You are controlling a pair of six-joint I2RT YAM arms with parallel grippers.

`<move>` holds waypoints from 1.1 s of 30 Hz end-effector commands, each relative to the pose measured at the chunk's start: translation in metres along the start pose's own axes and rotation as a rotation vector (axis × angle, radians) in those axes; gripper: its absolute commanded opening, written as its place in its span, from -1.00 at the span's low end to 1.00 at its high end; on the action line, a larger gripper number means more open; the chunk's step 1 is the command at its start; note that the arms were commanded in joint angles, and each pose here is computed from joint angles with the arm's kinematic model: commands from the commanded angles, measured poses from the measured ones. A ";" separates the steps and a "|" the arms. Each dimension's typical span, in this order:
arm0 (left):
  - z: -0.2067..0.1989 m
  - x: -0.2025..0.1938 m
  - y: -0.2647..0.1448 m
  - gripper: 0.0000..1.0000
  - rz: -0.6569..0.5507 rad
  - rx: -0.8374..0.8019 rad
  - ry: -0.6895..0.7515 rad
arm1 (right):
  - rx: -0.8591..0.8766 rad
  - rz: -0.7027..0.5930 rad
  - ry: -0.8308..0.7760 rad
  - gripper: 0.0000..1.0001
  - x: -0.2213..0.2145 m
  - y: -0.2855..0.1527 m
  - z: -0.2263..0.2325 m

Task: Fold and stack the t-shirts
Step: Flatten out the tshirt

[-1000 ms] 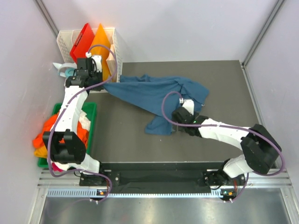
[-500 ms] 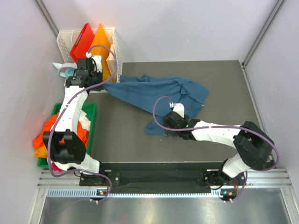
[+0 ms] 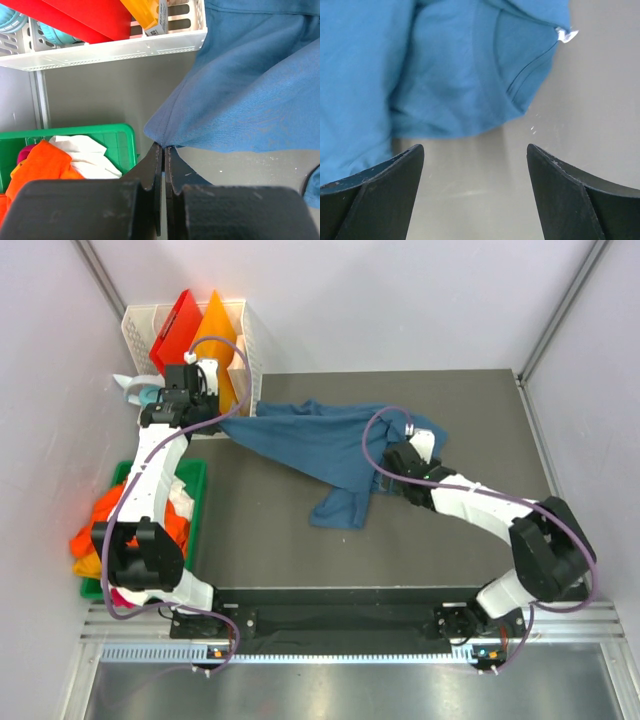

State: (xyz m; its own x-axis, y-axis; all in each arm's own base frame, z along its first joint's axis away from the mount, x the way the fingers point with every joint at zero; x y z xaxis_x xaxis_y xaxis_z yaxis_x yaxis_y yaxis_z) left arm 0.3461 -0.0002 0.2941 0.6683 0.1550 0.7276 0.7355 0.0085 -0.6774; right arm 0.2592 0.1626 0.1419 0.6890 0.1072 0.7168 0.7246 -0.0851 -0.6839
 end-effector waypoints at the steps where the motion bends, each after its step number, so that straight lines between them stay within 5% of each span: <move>1: 0.000 0.020 -0.023 -1.00 -0.112 -0.013 -0.007 | -0.002 0.021 -0.018 0.64 0.012 0.017 0.003; 12: 0.003 0.015 -0.032 -1.00 -0.122 0.005 0.019 | -0.030 0.156 -0.022 0.43 0.008 0.050 0.018; 18: 0.003 0.010 -0.033 -1.00 -0.114 -0.007 0.014 | -0.034 0.204 0.016 0.58 0.006 0.063 0.013; 21: 0.003 0.007 -0.032 -1.00 -0.104 -0.010 0.011 | -0.035 0.236 0.035 -0.05 -0.001 0.068 0.009; 22: 0.002 0.007 -0.032 -1.00 -0.104 -0.013 0.011 | -0.032 0.242 0.036 -0.45 -0.002 0.069 0.009; 25: 0.002 0.007 -0.033 -1.00 -0.105 -0.013 0.012 | -0.054 0.266 0.043 -1.00 -0.008 0.069 0.003; 28: 0.004 0.009 -0.033 -1.00 -0.117 0.003 0.009 | -0.092 0.234 0.076 -1.00 -0.005 0.057 -0.009; 33: 0.004 0.019 -0.042 -1.00 -0.171 0.028 -0.007 | -0.244 -0.003 0.208 -1.00 0.052 0.000 -0.072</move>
State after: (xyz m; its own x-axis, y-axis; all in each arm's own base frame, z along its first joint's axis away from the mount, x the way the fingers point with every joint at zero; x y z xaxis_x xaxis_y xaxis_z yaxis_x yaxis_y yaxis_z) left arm 0.3315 0.0018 0.3045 0.6439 0.1392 0.7524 0.7581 0.0175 -0.6520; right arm 0.2941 0.1442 0.1094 0.8223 0.0022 0.5690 0.5592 -0.1875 -0.8075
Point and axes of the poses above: each gripper's point midway between its finger pads, its own y axis out along the fingers, its own z axis along the line the jaws close on, x = y × z, the point moved 9 cm from there along -y, back along the fingers, and after that the axes turned 14 degrees about -y, right-handed, at the moved point
